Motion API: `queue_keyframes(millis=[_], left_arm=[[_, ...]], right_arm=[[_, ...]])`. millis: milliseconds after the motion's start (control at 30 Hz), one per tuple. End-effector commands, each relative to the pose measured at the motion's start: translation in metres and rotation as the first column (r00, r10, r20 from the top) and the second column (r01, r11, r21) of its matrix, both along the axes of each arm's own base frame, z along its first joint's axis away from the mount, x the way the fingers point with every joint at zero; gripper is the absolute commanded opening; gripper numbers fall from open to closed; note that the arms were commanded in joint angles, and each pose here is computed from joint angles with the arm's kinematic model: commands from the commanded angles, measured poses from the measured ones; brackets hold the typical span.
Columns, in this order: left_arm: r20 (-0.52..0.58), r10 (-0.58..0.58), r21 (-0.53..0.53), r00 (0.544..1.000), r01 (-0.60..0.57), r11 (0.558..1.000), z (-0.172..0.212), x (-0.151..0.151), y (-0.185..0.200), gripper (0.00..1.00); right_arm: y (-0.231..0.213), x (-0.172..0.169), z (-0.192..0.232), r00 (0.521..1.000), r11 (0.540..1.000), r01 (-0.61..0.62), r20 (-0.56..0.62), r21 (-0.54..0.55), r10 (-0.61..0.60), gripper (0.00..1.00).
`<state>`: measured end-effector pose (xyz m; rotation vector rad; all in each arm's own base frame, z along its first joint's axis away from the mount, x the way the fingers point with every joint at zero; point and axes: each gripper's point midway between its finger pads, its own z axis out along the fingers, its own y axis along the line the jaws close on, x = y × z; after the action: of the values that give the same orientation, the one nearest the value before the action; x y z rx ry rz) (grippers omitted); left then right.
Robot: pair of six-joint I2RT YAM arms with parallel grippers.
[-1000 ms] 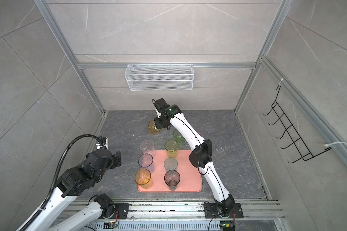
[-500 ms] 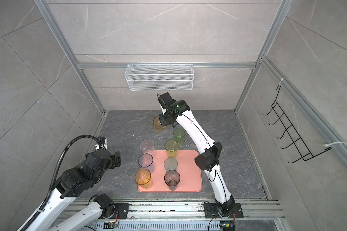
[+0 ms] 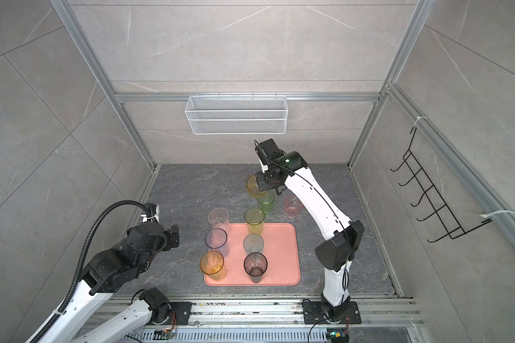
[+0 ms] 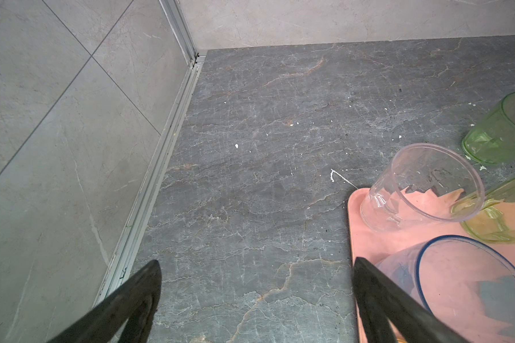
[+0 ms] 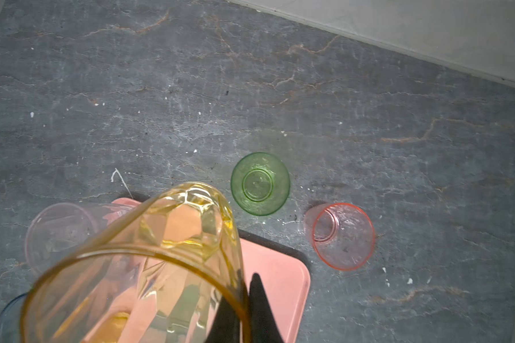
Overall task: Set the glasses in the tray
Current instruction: 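Lift the yellow cup with the right gripper and carry it toward the tray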
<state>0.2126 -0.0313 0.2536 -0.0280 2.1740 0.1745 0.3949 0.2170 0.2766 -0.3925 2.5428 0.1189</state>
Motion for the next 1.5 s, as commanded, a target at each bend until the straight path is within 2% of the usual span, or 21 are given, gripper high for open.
queue_keyframes(millis=[0,367,967,1467], left_arm=[[0.012,-0.003,-0.009,1.000,0.003,1.000,0.001,0.002,-0.002,1.00],[0.005,-0.003,-0.002,1.000,0.003,1.000,0.000,0.003,-0.002,1.00],[0.003,-0.004,-0.002,1.000,0.004,1.000,-0.001,0.003,-0.003,1.00],[0.001,-0.007,-0.012,1.000,0.007,1.000,-0.001,0.002,-0.004,1.00]], right_arm=[[-0.021,-0.001,0.016,0.998,0.999,0.034,0.061,0.015,-0.035,0.00],[-0.068,-0.028,-0.013,0.993,0.993,0.115,0.009,0.004,-0.115,0.00],[-0.090,-0.067,-0.085,0.979,0.981,0.193,-0.065,0.007,-0.192,0.00],[-0.091,-0.073,-0.146,0.964,0.971,0.238,-0.126,0.006,-0.236,0.00]])
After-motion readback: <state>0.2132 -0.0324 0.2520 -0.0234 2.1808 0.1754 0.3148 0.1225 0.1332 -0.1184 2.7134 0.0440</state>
